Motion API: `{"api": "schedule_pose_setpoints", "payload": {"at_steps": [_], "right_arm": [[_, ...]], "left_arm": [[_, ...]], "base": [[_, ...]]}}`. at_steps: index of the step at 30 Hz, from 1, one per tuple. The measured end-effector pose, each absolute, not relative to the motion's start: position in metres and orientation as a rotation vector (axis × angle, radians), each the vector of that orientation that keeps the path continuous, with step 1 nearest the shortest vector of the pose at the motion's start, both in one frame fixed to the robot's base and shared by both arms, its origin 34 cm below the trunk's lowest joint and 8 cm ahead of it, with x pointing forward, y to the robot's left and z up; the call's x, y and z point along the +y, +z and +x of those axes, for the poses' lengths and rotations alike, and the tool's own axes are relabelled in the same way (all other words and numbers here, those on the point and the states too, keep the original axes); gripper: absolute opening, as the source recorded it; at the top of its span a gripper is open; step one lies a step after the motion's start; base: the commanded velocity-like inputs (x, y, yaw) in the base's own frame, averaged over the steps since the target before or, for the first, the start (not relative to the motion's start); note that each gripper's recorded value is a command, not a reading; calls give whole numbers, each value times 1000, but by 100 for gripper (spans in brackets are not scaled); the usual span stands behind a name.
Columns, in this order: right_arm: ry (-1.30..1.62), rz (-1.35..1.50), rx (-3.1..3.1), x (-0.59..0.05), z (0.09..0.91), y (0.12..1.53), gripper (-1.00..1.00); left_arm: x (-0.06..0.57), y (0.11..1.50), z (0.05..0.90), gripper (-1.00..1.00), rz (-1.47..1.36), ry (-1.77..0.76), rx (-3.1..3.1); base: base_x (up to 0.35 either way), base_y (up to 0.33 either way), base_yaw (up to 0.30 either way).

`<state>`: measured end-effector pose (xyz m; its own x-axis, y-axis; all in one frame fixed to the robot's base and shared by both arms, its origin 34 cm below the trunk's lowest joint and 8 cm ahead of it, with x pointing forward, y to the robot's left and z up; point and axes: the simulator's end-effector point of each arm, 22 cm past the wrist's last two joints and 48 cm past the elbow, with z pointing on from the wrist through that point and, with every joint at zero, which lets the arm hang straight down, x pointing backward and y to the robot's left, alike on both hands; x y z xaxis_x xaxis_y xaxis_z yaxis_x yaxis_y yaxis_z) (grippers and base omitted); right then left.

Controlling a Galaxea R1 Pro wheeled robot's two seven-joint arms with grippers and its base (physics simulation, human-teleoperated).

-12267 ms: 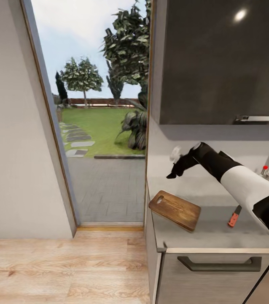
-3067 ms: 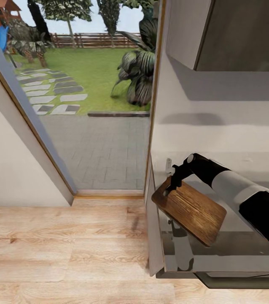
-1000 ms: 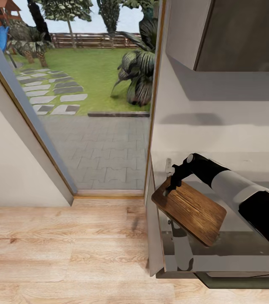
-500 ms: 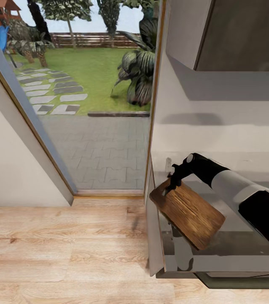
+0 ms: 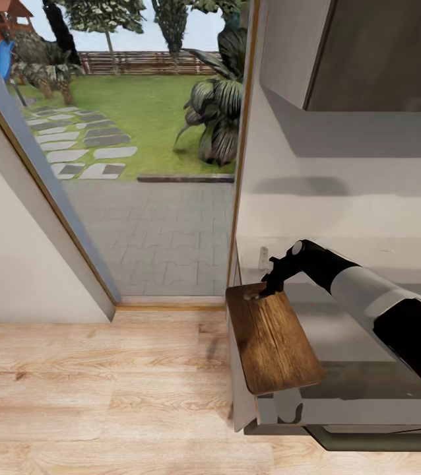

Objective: In the kitchen, take the Vidalia onion out of the sink, dice it on the chopping board with the paring knife, put the diced onion into the bowl on the countertop, then place both the paring knife and the chopping board into the sink.

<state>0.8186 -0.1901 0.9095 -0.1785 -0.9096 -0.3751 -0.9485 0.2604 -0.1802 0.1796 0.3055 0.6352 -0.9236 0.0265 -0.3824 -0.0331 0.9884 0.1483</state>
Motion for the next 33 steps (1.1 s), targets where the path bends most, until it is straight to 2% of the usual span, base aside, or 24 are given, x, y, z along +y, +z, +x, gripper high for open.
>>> {"api": "schedule_pose_setpoints", "payload": {"at_steps": [33], "right_arm": [[60, -1791, 2059, -186, 821, 913, -100]], "left_arm": [[305, 635, 180, 100, -5, 213, 2739]], "base": [[0, 0, 0]]}}
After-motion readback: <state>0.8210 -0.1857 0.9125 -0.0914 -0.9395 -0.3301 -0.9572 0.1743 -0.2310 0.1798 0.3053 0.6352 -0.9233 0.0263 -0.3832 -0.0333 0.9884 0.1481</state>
